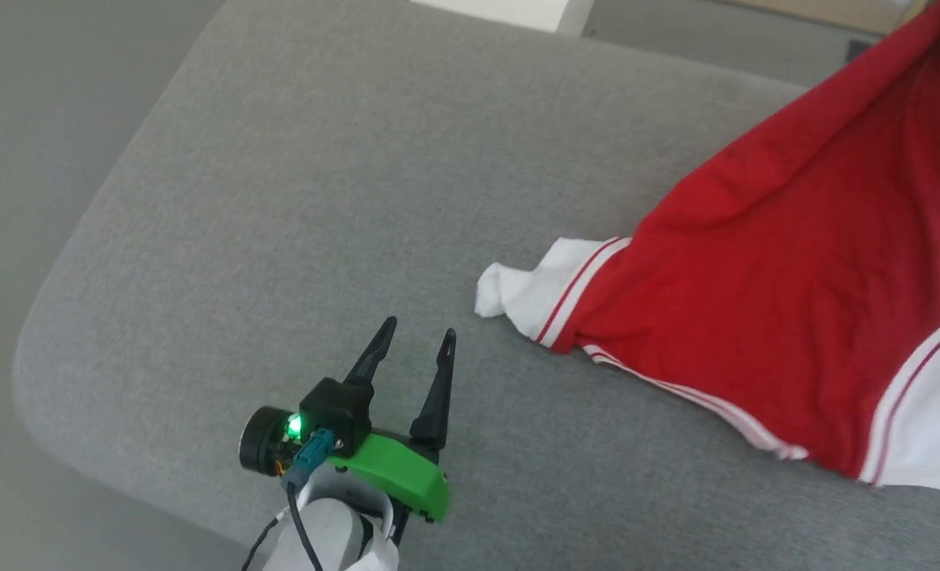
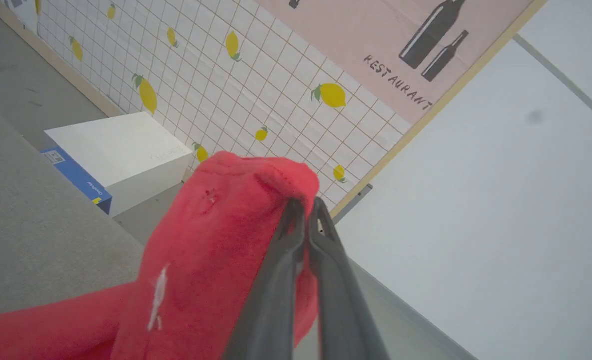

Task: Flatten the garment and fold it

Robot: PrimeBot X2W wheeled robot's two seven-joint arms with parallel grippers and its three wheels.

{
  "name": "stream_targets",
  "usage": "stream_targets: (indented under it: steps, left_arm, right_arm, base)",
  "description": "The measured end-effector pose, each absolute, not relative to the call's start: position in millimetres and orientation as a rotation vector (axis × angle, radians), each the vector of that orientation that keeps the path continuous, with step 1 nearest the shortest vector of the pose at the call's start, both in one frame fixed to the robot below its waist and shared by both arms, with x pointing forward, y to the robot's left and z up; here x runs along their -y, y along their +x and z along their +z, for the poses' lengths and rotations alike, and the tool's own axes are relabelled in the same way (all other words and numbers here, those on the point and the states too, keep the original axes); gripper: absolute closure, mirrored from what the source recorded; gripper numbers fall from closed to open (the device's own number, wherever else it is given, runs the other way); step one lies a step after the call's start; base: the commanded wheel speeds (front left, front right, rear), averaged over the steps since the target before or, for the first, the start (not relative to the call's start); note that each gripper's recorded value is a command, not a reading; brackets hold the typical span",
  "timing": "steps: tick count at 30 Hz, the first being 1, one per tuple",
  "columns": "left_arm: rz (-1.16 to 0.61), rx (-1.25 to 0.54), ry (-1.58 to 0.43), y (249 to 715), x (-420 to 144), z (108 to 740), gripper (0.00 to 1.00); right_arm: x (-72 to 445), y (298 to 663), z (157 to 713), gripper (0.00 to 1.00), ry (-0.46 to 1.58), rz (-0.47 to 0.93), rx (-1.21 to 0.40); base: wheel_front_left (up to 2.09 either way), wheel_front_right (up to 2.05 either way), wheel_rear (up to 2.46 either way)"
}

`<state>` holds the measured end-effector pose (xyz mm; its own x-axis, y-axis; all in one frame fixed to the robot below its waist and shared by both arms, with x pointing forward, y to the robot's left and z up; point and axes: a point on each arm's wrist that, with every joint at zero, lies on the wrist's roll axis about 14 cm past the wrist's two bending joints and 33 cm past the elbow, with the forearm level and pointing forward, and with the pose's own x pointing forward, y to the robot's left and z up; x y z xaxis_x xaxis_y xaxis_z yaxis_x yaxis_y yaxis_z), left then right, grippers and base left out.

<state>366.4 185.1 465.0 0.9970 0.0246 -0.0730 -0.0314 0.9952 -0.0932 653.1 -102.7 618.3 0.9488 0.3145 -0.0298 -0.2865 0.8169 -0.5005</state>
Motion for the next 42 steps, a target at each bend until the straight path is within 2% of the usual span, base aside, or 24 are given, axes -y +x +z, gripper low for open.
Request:
stream_targets:
  steps: [4,5,6,14,25,32,42]
  left_arm:
    - [0.052,-0.095,-0.090,367.0,-190.1,458.4,0.00]
    - [0.058,-0.100,-0.089,367.2,-191.6,456.9,0.00]
    - [0.064,-0.105,-0.089,367.6,-193.4,455.4,0.00]
    - [0.075,-0.103,-0.080,375.5,-197.5,455.3,0.00]
    - [0.072,-0.021,-0.091,379.6,-200.0,480.0,0.00]
    - [0.062,0.028,-0.108,376.7,-198.4,494.0,0.00]
    - [0.003,0.056,-0.140,379.7,-181.3,501.8,0.00]
  right_arm:
    - [81.0,664.4,560.9,1.00,-0.561,0.384,-0.068]
    - [77.9,665.2,549.3,0.76,-0.562,0.395,-0.090]
    - [75.2,666.0,536.5,0.00,-0.561,0.406,-0.114]
    - [70.6,661.1,491.9,0.00,-0.521,0.435,-0.185]
    - [82.4,632.1,533.5,0.00,-0.348,0.407,-0.053]
    - [104.5,591.9,544.3,0.00,-0.314,0.402,0.002]
    - [164.0,518.4,551.9,0.00,-0.117,0.284,0.084]
  base:
    - [0.00,0.00,0.00]
    - [0.00,0.00,0.00]
    - [0.00,0.00,0.00]
    - [0.00,0.00,0.00]
    - [0.00,0.00,0.00]
    - [0.00,0.00,0.00]
    - [0.00,0.00,0.00]
